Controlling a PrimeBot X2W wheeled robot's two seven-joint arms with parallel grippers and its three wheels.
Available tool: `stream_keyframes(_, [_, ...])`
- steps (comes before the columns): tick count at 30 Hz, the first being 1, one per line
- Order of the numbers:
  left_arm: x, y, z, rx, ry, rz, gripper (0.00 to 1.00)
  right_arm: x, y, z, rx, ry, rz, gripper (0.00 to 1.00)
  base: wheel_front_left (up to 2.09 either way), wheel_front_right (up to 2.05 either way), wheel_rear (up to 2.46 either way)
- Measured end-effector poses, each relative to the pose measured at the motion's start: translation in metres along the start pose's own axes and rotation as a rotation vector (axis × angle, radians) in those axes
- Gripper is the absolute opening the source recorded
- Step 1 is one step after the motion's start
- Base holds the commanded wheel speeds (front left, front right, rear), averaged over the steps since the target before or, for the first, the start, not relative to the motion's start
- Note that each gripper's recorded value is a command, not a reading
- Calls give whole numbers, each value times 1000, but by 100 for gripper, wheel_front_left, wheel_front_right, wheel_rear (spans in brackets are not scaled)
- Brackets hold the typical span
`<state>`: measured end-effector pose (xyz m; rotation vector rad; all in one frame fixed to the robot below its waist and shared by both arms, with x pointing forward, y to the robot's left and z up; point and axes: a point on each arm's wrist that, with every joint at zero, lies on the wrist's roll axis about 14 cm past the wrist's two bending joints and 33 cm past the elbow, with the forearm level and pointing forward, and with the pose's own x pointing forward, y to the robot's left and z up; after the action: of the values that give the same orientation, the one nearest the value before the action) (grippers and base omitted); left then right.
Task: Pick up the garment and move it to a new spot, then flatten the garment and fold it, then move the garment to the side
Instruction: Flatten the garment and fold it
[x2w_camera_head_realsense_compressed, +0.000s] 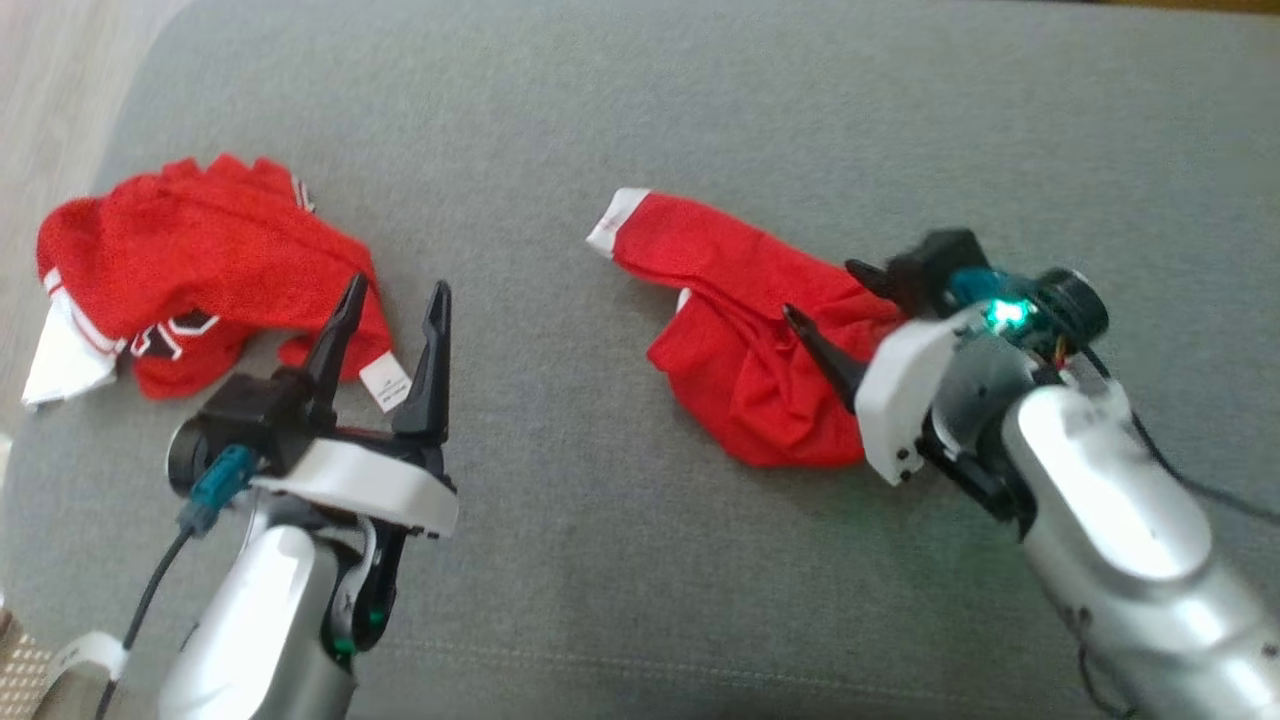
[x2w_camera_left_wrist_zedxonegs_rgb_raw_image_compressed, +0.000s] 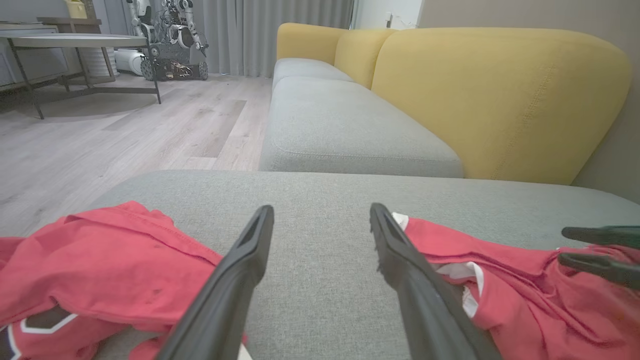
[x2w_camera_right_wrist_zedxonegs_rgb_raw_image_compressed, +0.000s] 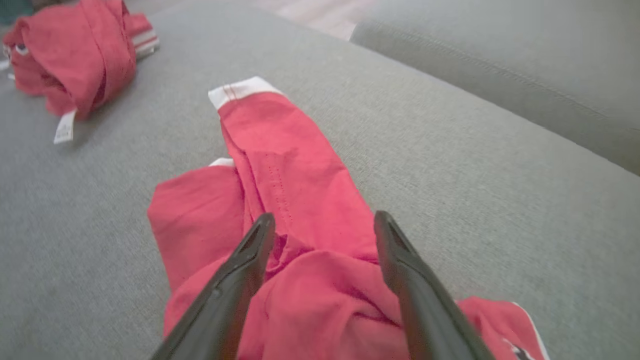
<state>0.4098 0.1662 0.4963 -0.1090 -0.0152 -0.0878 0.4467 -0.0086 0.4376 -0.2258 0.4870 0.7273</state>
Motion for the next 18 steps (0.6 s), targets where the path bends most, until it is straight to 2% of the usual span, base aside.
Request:
stream_keyframes(8, [6, 5, -9, -1, 14, 20, 100, 23, 14, -20, -166, 215, 124, 98, 0, 0, 0])
stream_keyframes(9, [7, 7, -9, 3, 15, 24, 100, 24, 15, -21, -182, 232, 131, 81, 0, 0, 0])
stream_keyframes(10, [7, 7, -10, 5, 16, 25, 100, 25, 13, -23, -190, 250, 133, 43, 0, 0, 0])
stream_keyframes(11, [8, 5, -10, 4, 16, 19, 100, 26, 12, -24, -197, 264, 134, 18, 0, 0, 0])
stream_keyframes(12, [9, 4, -10, 1, 15, 16, 100, 26, 10, -24, -198, 269, 134, 0, 0, 0, 0])
stream_keyframes(16, [10, 1, -9, -11, 9, 16, 100, 28, 5, -20, -175, 259, 129, 0, 0, 0, 0])
stream_keyframes(18, [12, 3, -6, -2, -1, 16, 100, 26, -3, -7, -127, 195, 109, 0, 0, 0, 0])
